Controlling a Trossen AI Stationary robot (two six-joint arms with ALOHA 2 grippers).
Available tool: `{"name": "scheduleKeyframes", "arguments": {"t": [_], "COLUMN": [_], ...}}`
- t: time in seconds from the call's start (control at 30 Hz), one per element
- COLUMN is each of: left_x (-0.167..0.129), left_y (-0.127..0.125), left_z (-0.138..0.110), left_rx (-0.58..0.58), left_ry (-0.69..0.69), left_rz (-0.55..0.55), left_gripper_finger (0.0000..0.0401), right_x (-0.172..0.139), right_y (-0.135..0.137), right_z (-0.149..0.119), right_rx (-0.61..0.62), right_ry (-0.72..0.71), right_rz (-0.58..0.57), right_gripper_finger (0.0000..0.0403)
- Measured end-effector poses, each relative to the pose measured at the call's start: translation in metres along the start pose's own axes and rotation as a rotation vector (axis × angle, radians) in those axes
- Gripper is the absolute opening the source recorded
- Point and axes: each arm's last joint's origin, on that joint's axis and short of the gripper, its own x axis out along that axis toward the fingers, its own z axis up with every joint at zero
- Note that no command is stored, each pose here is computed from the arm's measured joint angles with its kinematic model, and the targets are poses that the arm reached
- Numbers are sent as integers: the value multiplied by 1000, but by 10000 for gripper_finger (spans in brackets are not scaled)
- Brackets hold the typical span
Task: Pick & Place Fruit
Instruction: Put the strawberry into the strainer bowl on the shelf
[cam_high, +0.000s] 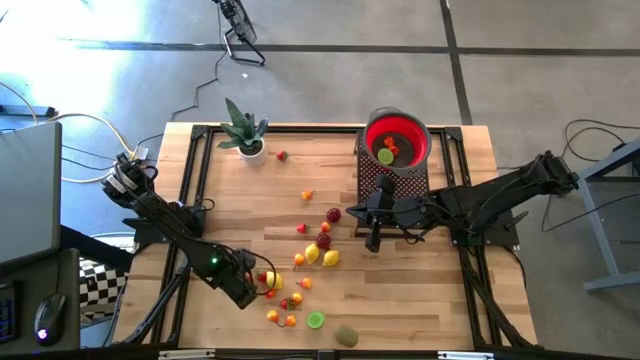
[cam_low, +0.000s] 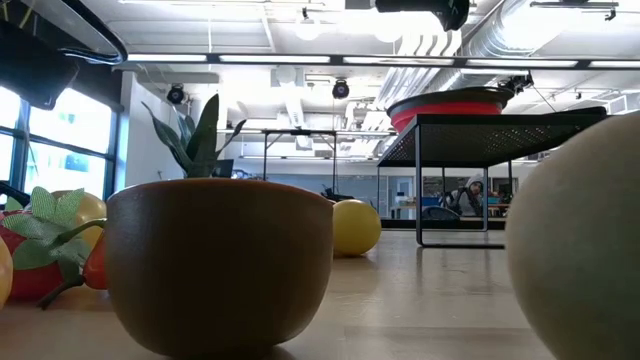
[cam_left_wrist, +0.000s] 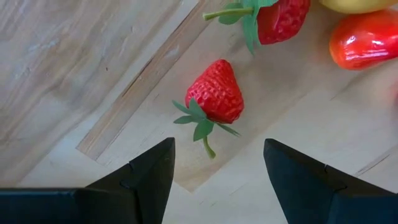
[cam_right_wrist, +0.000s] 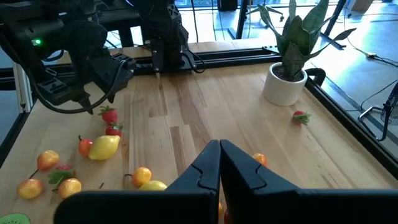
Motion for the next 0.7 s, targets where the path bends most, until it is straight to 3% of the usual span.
{"name": "scheduleKeyframes", "arguments": {"t": [0.7], "left_x": [5], "left_y": [3], "left_z": [-1], "left_rx": [21], "left_ry": [17], "left_rz": [15], "left_gripper_finger": [241], "right_x": [0], "right_y": [0], "right_z": [0], "right_rx": [0], "right_ry": [0], "right_rz": [0], "right_gripper_finger": [3]}}
